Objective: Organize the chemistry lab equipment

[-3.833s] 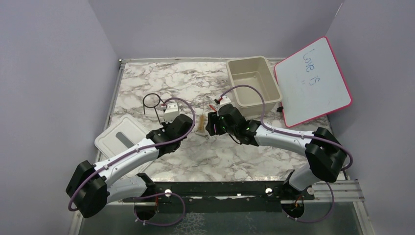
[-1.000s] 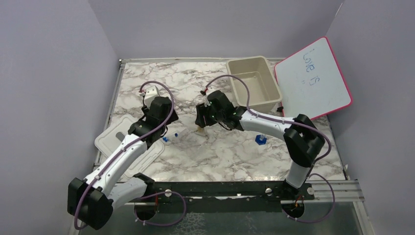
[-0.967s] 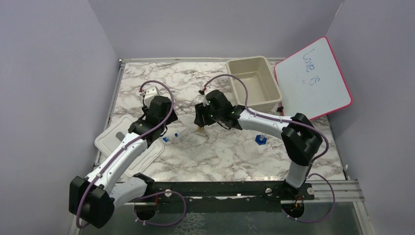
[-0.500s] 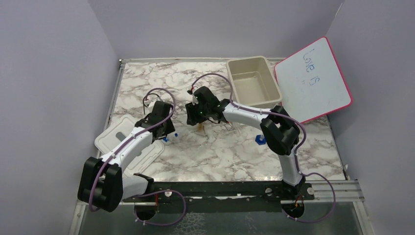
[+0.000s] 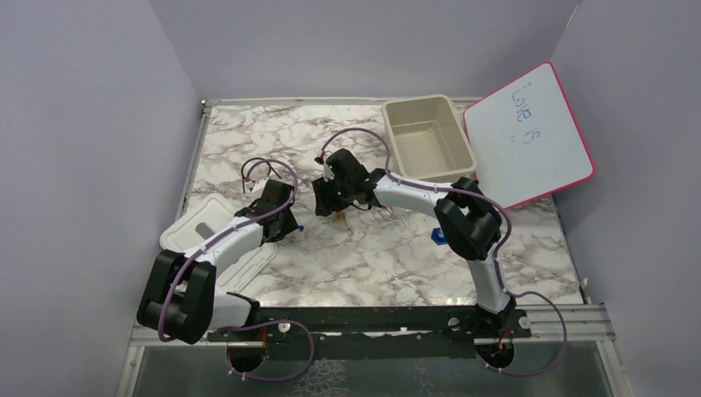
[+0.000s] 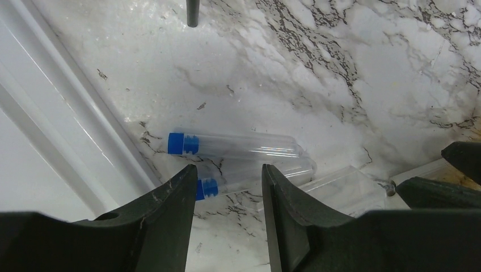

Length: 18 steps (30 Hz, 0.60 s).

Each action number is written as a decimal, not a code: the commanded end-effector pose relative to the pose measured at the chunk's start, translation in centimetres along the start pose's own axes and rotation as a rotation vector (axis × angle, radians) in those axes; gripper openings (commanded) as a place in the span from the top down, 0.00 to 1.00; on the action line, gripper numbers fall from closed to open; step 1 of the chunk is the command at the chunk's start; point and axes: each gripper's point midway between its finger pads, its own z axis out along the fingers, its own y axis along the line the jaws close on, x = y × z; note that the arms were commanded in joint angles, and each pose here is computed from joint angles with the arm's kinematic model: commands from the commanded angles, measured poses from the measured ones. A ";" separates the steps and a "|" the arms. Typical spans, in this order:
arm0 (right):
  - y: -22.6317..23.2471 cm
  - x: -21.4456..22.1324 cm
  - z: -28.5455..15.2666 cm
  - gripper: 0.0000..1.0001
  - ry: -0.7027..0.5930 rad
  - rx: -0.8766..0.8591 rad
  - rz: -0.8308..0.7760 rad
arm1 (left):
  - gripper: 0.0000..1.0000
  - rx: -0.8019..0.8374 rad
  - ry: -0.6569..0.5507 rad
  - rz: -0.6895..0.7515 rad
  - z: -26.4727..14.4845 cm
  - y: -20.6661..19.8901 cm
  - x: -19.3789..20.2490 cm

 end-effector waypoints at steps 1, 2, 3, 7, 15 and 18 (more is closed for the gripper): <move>0.7 -0.3 -1.2 0.46 -0.018 -0.033 -0.014 | 0.51 -0.006 -0.060 -0.044 0.6 0.0 -1.1; 0.7 -0.2 -1.3 0.46 -0.018 -0.031 -0.014 | 0.51 -0.012 -0.068 -0.045 0.7 0.2 -1.2; 0.7 -0.3 -1.4 0.46 -0.020 -0.030 -0.014 | 0.51 -0.017 -0.076 -0.045 0.8 0.3 -1.3; 0.7 -0.3 -1.7 0.46 -0.023 -0.026 -0.014 | 0.52 0.002 -0.112 -0.054 0.5 0.0 -2.1; 0.8 -0.9 -2.9 0.46 -0.051 -0.019 -0.014 | 0.51 -0.007 -0.194 -0.106 -0.5 0.2 -4.1; 1.2 -1.4 -3.7 0.46 -0.071 -0.026 -0.010 | 0.50 -0.007 -0.197 -0.126 -0.3 0.2 -4.1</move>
